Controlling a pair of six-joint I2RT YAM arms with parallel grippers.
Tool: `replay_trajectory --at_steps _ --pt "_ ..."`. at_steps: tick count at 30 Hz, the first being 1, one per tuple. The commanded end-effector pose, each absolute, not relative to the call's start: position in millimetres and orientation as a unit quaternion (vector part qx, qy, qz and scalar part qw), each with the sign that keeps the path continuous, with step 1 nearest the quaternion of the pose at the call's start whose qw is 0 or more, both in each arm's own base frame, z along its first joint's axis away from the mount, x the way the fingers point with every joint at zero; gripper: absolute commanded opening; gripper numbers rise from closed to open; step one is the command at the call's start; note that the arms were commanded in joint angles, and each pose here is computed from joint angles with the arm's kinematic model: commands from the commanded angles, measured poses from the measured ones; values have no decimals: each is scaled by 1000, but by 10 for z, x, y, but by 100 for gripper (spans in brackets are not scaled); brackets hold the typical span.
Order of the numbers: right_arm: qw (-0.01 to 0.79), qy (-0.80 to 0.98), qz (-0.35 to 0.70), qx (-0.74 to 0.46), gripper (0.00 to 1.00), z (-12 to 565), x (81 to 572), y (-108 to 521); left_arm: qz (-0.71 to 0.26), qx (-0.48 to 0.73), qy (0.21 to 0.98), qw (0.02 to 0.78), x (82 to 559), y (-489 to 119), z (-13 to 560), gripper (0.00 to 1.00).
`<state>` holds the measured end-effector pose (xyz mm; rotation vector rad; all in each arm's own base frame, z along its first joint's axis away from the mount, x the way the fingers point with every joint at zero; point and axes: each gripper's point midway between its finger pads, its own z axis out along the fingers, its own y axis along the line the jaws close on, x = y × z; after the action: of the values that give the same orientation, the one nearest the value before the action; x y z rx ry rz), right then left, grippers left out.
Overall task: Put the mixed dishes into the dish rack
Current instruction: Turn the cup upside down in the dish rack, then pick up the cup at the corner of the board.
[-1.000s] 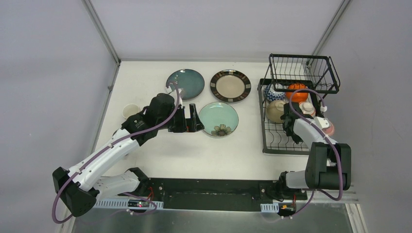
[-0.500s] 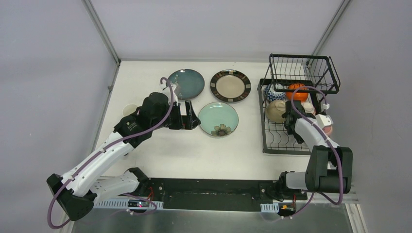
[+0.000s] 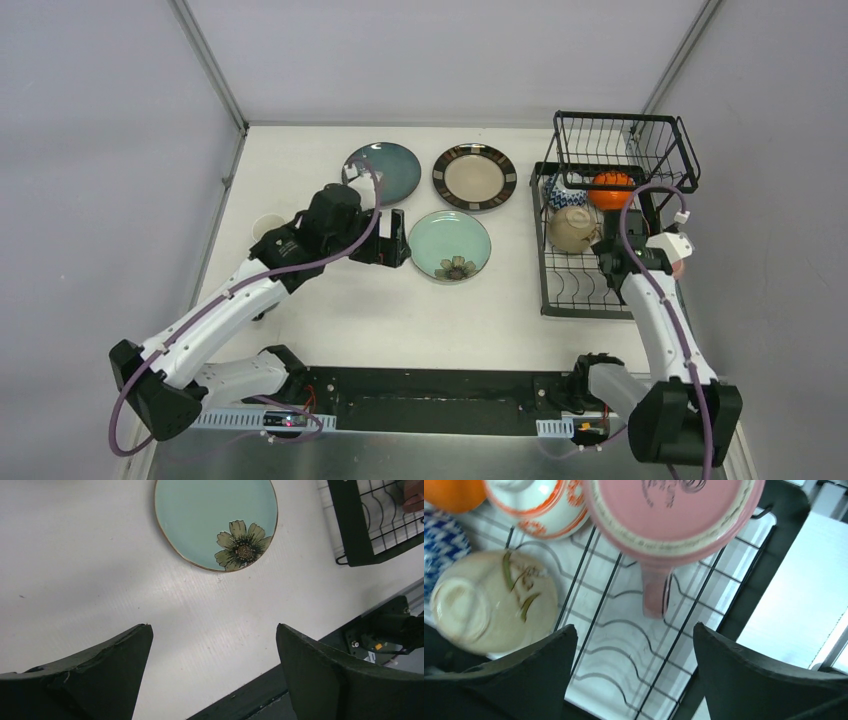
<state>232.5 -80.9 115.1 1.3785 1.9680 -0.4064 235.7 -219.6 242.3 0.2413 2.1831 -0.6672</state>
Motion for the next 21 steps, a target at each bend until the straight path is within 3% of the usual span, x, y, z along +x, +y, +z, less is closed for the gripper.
replay_trajectory --at_steps 1,3,11,21 --pt "352 813 -61 460 92 1385 2320 -455 -247 135 871 402 2453 -2253 2426 99" --pt "365 831 -14 419 97 1478 2299 -247 -234 142 882 384 2483 -2274 2334 99" --pt "370 865 276 200 94 1825 2351 944 -127 14 924 361 2838 -1901 2019 99" --pt "371 851 361 89 94 2037 2208 1538 64 -183 888 417 3371 -550 2125 92"
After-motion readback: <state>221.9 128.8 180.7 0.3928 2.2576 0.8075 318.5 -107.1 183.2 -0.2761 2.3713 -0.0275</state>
